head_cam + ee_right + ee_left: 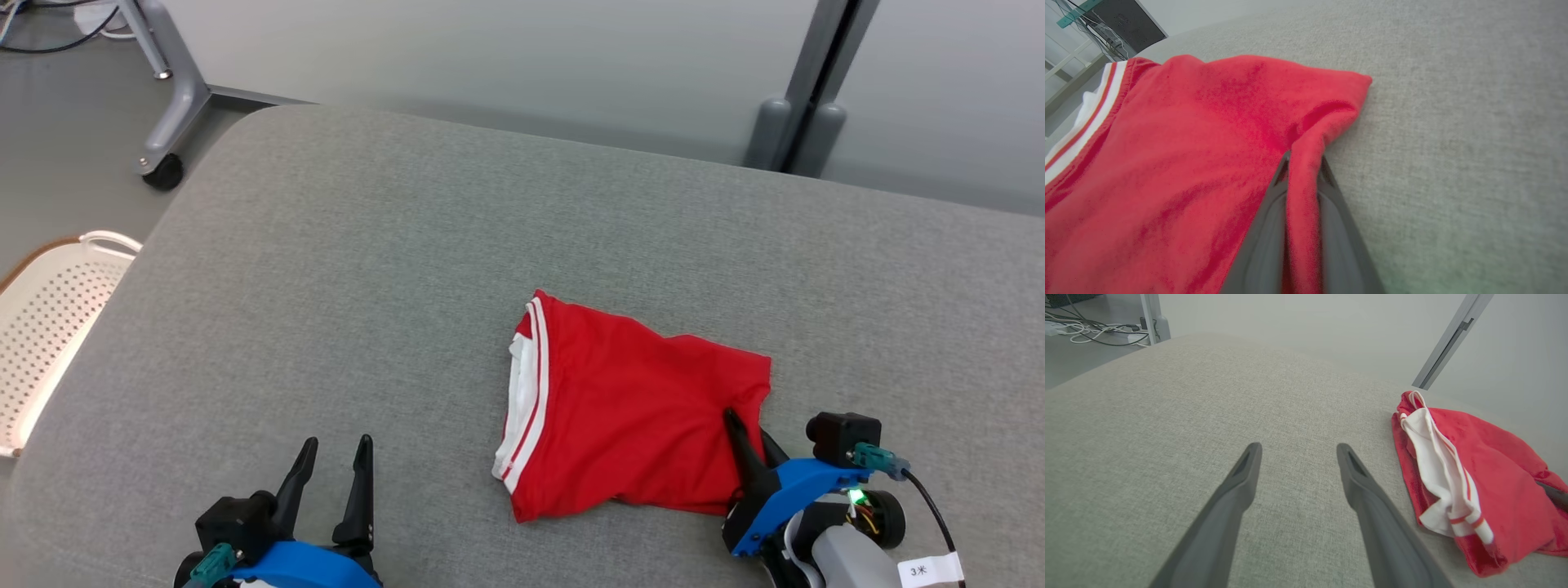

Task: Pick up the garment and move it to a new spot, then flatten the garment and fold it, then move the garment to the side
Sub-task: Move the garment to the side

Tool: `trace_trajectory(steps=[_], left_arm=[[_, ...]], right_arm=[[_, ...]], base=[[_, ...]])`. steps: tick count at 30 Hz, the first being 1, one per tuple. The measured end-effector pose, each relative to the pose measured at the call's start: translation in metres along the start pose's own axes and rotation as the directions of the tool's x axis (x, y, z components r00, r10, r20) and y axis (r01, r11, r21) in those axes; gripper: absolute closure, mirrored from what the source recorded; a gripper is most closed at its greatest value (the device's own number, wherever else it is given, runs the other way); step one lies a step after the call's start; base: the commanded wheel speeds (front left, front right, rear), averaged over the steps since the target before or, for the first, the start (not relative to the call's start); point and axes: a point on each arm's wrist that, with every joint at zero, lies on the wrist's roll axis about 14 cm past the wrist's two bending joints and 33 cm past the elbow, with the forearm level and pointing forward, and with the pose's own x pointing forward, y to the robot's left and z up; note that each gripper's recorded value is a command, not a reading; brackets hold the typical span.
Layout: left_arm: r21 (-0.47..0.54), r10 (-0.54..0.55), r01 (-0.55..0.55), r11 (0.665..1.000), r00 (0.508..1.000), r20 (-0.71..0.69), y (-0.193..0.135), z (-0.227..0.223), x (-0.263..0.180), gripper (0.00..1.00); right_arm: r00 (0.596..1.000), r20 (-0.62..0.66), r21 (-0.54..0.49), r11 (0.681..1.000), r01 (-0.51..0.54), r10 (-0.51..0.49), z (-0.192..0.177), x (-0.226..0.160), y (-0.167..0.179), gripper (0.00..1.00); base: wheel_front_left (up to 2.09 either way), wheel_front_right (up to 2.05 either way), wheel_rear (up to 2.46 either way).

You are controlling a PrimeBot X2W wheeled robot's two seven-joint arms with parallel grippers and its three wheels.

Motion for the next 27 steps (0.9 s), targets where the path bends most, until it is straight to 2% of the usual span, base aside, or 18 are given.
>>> trace_trajectory(steps=[4, 8, 12, 18, 23, 27], left_arm=[[0.005, -0.058, 0.058, 0.998, 0.998, -0.013, -0.018, -0.003, 0.01, 0.0], [0.014, -0.152, 0.153, 0.988, 0.987, -0.045, -0.048, -0.012, 0.024, 0.0], [0.017, -0.284, 0.287, 0.958, 0.954, -0.092, -0.093, -0.026, 0.042, 0.0], [0.005, -0.483, 0.489, 0.872, 0.864, -0.142, -0.168, -0.043, 0.055, 0.0], [-0.021, -0.615, 0.62, 0.784, 0.772, -0.159, -0.225, -0.052, 0.055, 0.0], [-0.03, -0.689, 0.695, 0.719, 0.705, -0.166, -0.256, -0.055, 0.047, 0.0]], right_arm=[[0.997, 0.068, 0.031, 0.999, 0.021, -0.023, 0.016, -0.008, -0.008, 1.0], [0.986, 0.138, 0.064, 0.994, 0.089, -0.098, 0.029, -0.03, -0.036, 1.0], [0.964, 0.184, 0.091, 0.98, 0.176, -0.19, 0.033, -0.06, -0.068, 1.0], [0.909, 0.23, 0.142, 0.936, 0.321, -0.347, 0.03, -0.119, -0.111, 1.0], [0.837, 0.272, 0.207, 0.879, 0.43, -0.474, 0.03, -0.169, -0.139, 1.0], [0.786, 0.3, 0.211, 0.842, 0.497, -0.54, 0.033, -0.199, -0.153, 1.0]], base=[[0.0, 0.0, 0.0], [0.0, 0.0, 0.0], [0.0, 0.0, 0.0], [0.0, 0.0, 0.0], [0.0, 0.0, 0.0], [0.0, 0.0, 0.0]])
